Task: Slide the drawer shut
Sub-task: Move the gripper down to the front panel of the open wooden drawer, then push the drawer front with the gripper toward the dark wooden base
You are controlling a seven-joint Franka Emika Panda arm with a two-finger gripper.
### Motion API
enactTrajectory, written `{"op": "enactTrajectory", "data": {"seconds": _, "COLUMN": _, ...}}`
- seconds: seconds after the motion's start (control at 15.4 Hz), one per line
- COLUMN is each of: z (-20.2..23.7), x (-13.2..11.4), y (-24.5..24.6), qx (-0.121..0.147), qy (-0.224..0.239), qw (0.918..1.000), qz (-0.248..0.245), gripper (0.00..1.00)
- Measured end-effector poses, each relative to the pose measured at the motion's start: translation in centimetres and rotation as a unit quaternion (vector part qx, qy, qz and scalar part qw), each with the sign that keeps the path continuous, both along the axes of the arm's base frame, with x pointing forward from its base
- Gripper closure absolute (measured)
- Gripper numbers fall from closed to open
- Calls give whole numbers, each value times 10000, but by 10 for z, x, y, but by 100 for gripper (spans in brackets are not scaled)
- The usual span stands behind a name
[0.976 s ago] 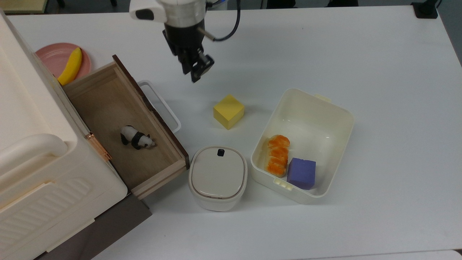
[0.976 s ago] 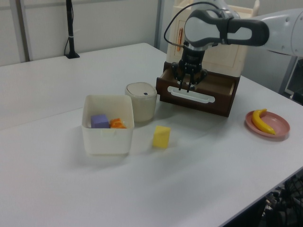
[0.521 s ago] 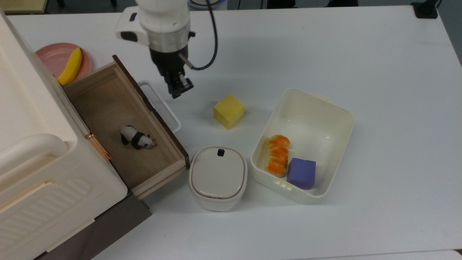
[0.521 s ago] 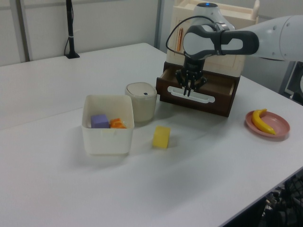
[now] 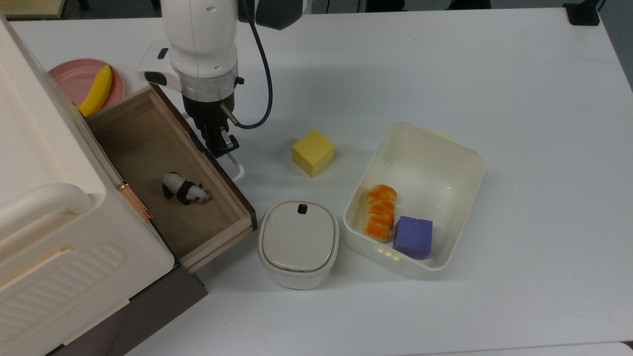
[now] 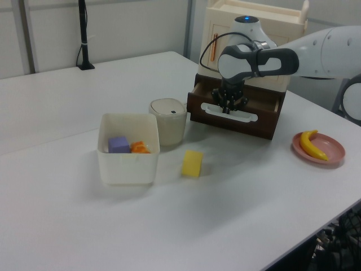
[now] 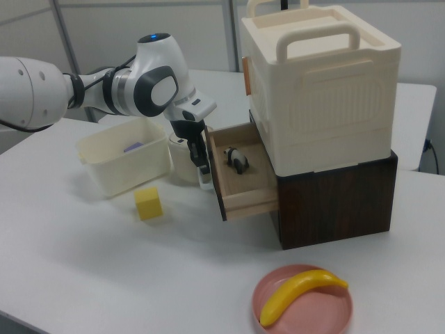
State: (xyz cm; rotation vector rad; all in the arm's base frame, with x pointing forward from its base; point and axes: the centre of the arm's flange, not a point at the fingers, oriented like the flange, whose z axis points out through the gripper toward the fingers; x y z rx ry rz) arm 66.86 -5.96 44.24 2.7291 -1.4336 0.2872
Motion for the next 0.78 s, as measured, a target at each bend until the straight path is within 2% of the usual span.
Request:
{"op": "enactTrajectory", "data": {"seconds": 0.2, "z": 1, "x": 5, "y": -17, "qx": -48, "qy": -272, "qw": 9995, "qz": -138, "gripper": 85}}
{"op": "enactTrajectory", "data": {"seconds": 0.78, "z": 0, "x": 12, "y": -42, "qx": -115, "qy": -677, "qw": 9972, "qz": -303, "gripper": 85}}
